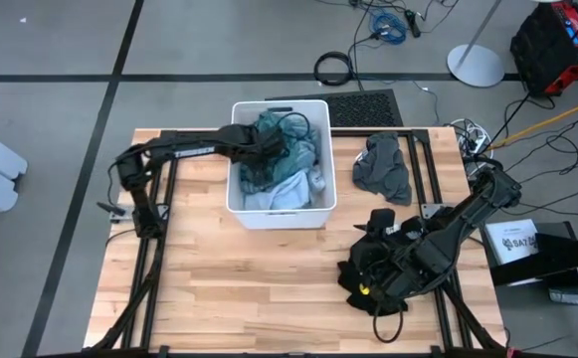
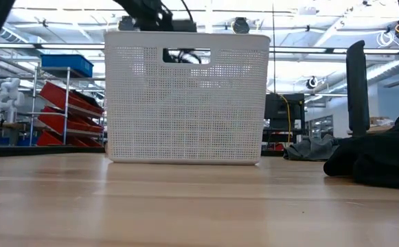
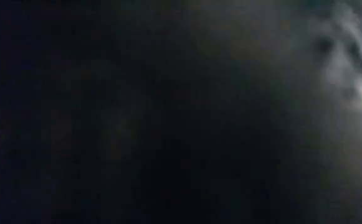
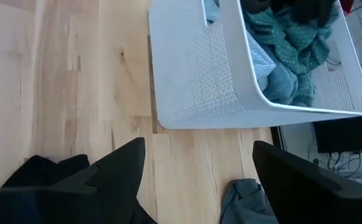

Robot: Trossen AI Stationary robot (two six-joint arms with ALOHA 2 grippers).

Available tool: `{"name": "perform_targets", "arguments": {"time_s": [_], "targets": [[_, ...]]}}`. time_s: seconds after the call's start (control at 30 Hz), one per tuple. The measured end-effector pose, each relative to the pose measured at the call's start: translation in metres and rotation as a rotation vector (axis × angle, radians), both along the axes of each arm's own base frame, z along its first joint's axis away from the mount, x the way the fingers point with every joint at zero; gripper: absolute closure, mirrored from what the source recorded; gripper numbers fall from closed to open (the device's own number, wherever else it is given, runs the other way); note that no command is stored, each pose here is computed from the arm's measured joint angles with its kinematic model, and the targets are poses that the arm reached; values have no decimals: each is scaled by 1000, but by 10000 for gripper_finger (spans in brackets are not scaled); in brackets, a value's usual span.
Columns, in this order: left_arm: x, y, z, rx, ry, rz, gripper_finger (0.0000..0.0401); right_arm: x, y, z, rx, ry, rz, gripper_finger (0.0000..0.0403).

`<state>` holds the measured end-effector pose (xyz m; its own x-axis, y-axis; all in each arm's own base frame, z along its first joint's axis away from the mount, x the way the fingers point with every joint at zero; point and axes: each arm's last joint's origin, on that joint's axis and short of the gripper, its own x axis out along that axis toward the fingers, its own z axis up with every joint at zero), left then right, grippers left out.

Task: Sort clothes
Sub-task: Put the green shirt into the white laundry bin

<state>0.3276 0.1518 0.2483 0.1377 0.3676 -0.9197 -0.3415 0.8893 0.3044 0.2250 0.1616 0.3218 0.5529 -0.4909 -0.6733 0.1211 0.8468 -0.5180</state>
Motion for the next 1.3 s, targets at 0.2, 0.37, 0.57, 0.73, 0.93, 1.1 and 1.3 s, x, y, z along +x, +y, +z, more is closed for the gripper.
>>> {"name": "perform_targets", "arguments": {"time_s": [0.2, 0.37, 0.57, 0.73, 0.93, 1.1, 1.3], "targets": [[5, 0, -24, -272, 7, -133, 362, 0, 0, 0, -1, 1, 1, 117], [10, -9, -24, -371, -34, -233, 362, 1, -2, 0, -3, 3, -2, 117], [9, -10, -6, -317, 19, -192, 285, 2, -2, 0, 7, -1, -5, 117], [5, -14, 23, -318, 38, -177, 213, 4, -1, 0, 14, -7, 4, 117], [-3, -12, 63, -214, 83, -83, 177, 4, -1, 0, 14, -6, 5, 117], [-3, -5, 90, -90, 25, -33, 174, 4, -1, 0, 16, -5, 5, 117], [-7, -10, 120, -114, -68, -55, 174, 3, -1, 0, 18, -2, 6, 117]]}}
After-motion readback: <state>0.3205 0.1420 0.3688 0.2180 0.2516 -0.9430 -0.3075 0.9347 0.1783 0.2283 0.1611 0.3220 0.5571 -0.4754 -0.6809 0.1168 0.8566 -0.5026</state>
